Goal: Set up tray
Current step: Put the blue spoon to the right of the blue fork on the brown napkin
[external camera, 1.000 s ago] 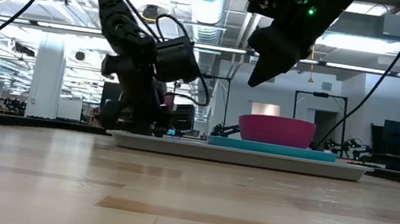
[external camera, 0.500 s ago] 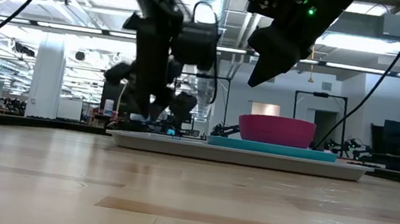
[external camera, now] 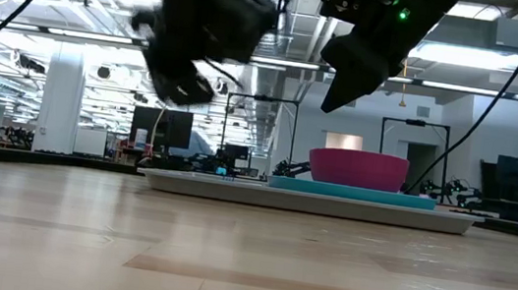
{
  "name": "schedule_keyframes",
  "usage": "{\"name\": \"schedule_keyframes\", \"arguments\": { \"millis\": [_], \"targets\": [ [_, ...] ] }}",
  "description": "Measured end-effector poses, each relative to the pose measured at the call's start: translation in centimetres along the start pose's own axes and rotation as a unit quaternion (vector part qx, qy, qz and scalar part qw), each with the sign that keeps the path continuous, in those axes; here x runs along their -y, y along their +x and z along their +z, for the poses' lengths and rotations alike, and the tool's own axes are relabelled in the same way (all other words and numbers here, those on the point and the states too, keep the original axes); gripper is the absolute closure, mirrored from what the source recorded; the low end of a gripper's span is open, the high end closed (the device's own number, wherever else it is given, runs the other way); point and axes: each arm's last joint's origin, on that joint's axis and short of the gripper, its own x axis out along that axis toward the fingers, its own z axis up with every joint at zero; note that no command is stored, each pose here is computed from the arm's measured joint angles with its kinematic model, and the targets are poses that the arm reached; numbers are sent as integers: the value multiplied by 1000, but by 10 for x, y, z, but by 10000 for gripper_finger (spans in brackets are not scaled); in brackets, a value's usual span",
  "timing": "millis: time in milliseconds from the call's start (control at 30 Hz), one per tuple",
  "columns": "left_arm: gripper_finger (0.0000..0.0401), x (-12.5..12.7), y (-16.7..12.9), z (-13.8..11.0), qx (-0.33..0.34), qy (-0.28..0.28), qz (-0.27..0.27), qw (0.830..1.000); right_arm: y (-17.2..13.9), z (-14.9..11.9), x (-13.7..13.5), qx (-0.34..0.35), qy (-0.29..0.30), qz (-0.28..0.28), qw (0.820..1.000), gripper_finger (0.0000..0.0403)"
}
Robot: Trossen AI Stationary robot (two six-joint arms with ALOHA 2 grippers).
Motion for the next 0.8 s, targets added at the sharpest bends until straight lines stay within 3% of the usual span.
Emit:
{"name": "schedule_keyframes", "arguments": {
  "millis": [67, 167, 233, 300, 367, 433, 633, 800],
  "targets": [
    [325, -2, -11, -5, 17, -25, -14, 999, 0, 0, 0, 0, 0, 0, 1000, 274],
    [325, -11, -33, -16, 20, 7, -80, 997, 0, 0, 0, -1, 0, 0, 1000, 274],
    [325, -16, -46, -28, 12, 29, -93, 995, 0, 0, 0, -1, -1, 0, 1000, 274],
    [325, -19, -56, -40, 4, 20, -106, 994, -1, 0, 0, 1, 0, 1, 1000, 274],
    [325, -27, -70, -54, -8, 19, -154, 988, -1, 0, -1, 2, -1, 2, 1000, 274],
    [325, -29, -82, -70, -53, 36, -196, 979, -1, 0, -1, 3, -1, 2, 1000, 274],
    [325, -27, -103, -101, -146, 118, -252, 949, -1, 0, -1, 4, 1, 3, 1000, 274],
    [325, -21, -114, -127, -257, 88, -267, 925, -1, 1, -1, 6, 3, 3, 1000, 274]
  ]
}}
